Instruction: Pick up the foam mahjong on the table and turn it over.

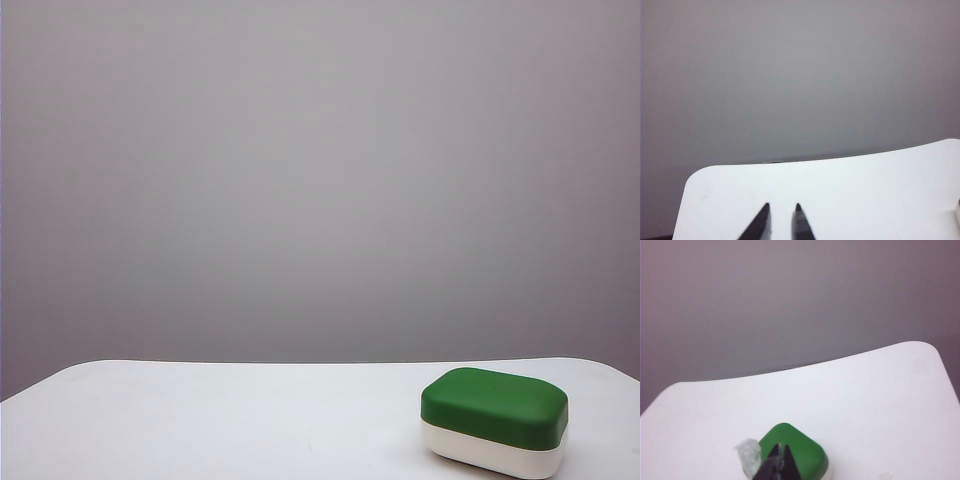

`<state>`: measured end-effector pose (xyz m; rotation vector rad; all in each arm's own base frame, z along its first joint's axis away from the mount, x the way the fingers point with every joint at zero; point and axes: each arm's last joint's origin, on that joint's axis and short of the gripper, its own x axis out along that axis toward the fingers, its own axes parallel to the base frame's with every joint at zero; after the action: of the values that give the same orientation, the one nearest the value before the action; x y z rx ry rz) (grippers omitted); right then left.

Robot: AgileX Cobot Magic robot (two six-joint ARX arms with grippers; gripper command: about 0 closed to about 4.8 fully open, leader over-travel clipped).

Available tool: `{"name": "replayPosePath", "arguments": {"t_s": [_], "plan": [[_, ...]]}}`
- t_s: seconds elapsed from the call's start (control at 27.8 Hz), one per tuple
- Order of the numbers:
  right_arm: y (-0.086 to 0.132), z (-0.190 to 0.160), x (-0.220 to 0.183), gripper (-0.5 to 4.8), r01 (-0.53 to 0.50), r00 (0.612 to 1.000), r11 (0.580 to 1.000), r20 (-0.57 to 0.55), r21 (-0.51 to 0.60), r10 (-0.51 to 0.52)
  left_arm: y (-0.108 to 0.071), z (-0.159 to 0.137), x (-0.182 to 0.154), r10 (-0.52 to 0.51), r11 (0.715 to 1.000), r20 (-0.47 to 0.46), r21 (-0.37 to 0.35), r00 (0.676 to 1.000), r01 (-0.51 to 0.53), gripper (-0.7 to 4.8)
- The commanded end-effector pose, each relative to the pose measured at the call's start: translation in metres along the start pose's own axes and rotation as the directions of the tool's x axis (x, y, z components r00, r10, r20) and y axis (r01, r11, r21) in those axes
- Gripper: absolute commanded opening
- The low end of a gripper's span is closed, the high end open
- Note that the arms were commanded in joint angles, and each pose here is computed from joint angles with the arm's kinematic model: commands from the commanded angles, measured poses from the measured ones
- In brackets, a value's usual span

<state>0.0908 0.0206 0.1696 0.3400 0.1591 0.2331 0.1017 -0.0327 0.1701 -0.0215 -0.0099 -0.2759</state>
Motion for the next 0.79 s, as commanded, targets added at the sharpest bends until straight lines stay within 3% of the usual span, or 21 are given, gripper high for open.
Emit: {"name": "replayPosePath", "arguments": {"t_s": [0.04, 0.47, 0.58, 0.61, 0.79], "plan": [[-0.001, -0.003, 0.002, -0.01, -0.011, 0.999, 1.0, 0.033, -0.021, 0.012, 0.0, -0.005, 0.0, -0.006, 1.0, -0.039, 0.014, 0.999, 0.006, 0.57], [-0.007, -0.018, 0.006, -0.01, 0.008, 1.0, 0.987, -0.023, -0.158, -0.012, 0.002, -0.007, 0.0, 0.016, 0.998, -0.056, 0.067, 0.998, -0.012, 0.48], [-0.008, -0.019, 0.006, -0.01, 0.019, 0.999, 0.986, -0.04, -0.167, -0.026, 0.007, -0.007, 0.0, 0.036, 0.997, -0.057, 0.07, 0.998, -0.032, 0.46], [-0.009, -0.021, 0.006, -0.01, 0.025, 0.998, 0.986, -0.055, -0.167, -0.034, 0.01, -0.007, -0.001, 0.033, 0.997, -0.057, 0.07, 0.998, -0.029, 0.19], [-0.01, -0.021, 0.006, 0.0, 0.058, 0.996, 0.984, -0.051, -0.17, -0.067, 0.016, -0.009, -0.001, 0.052, 0.997, -0.081, 0.066, 0.995, -0.046, 0.21]]}}
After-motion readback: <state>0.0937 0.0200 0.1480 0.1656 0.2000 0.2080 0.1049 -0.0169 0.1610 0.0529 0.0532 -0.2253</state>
